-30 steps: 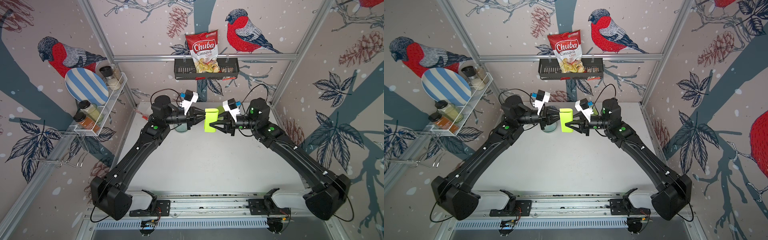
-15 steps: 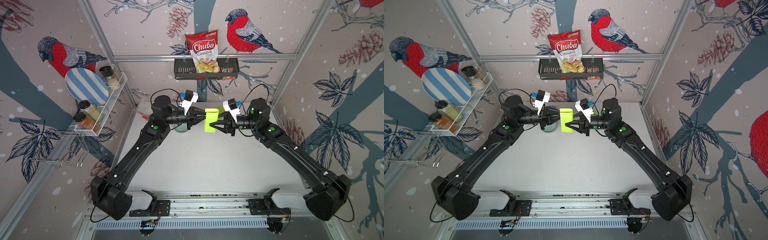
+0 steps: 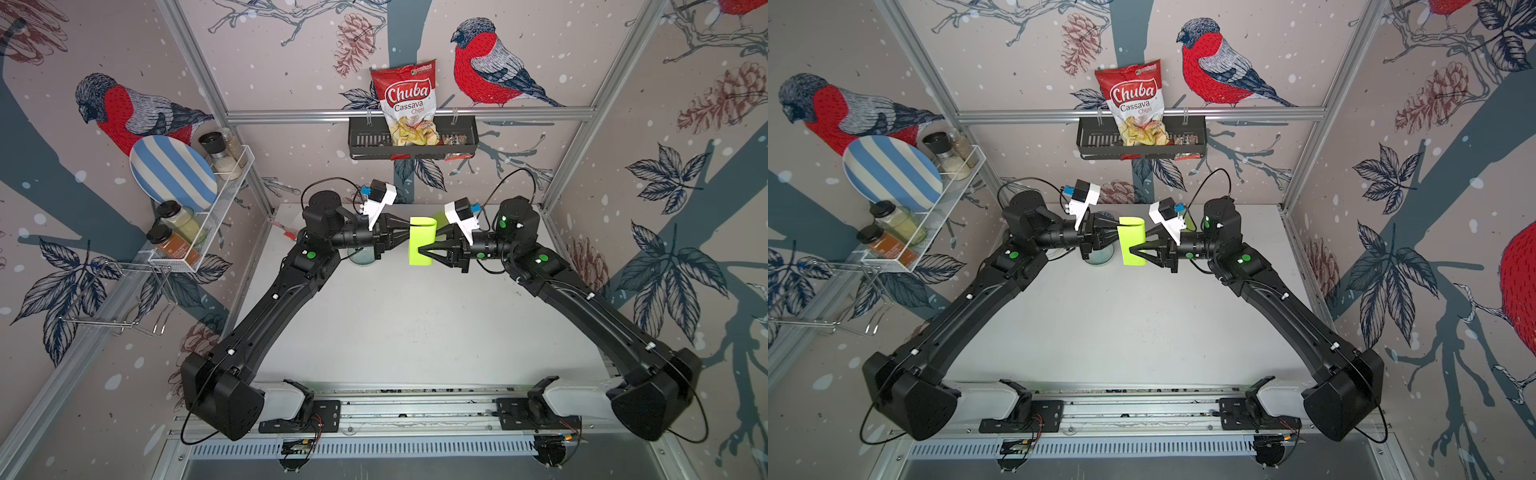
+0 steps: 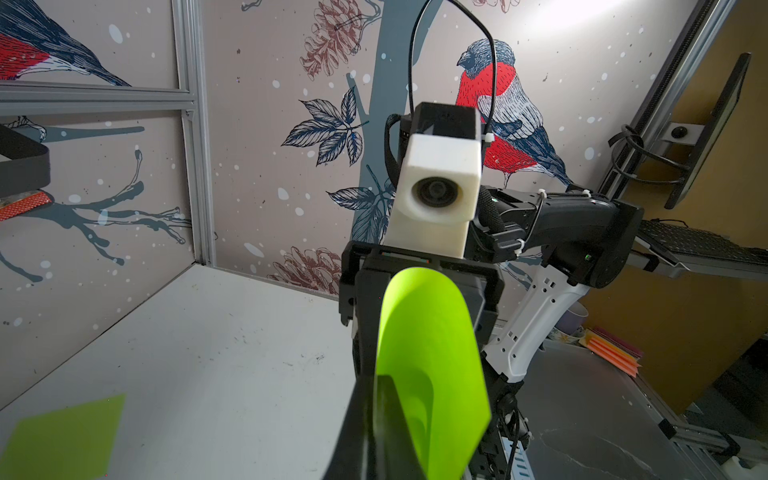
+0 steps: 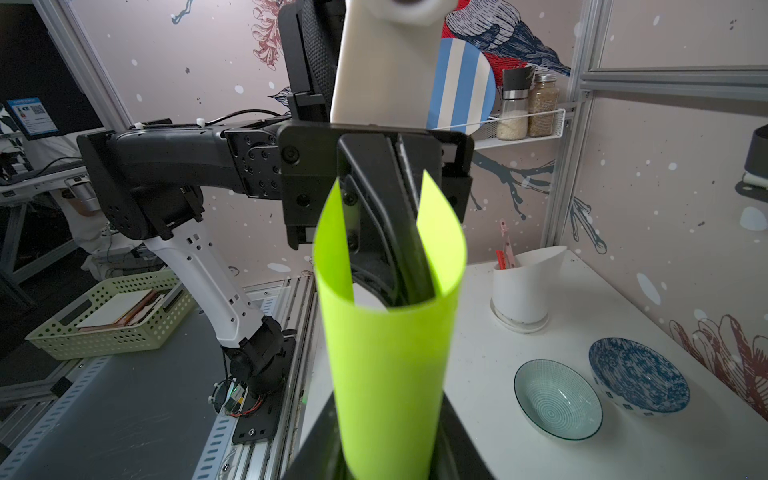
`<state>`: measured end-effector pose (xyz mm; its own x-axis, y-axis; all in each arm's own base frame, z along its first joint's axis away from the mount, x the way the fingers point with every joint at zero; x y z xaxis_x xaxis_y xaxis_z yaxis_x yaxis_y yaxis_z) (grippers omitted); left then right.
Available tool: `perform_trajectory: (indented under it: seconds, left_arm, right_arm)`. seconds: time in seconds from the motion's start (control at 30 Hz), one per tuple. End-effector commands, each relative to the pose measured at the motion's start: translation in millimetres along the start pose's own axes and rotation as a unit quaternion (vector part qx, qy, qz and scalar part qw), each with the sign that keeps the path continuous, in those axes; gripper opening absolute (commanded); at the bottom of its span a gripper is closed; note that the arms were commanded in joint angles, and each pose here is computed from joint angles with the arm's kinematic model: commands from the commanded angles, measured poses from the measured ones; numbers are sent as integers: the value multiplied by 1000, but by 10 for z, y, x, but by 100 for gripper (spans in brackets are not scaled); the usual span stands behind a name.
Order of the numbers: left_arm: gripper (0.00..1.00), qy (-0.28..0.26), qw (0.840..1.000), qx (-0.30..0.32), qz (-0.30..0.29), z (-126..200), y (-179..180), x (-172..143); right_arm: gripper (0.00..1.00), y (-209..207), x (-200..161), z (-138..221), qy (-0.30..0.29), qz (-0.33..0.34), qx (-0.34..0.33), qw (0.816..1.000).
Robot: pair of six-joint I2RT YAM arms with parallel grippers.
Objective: Fold the square paper along the opposite sides
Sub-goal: Fold the paper.
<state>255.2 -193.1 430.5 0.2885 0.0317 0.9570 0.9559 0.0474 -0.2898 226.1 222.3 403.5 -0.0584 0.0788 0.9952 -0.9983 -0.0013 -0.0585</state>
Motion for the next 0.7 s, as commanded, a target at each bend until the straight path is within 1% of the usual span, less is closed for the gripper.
perform_trajectory:
  seconds: [0.0,0.67]
  left_arm:
    - [0,0,1000,-5,-11,2,-21,16]
    - [0,0,1000,-1,-13,5,-21,6]
  right_arm:
    - [31,7,28,-1,-6,14,2,1000]
    - [31,17,26,3,-6,15,3,1000]
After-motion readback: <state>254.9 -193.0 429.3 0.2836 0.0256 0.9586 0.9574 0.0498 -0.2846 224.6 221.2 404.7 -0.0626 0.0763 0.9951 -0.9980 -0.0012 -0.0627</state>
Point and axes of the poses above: each gripper's point midway between its finger pads, its own z axis back along the fingers, its own y axis along the line the jaws close on, x = y × z, the point moved 10 cm from there along z, back along the fingers, and after that the axes turned 7 degrees about z, right-handed, at the moved point
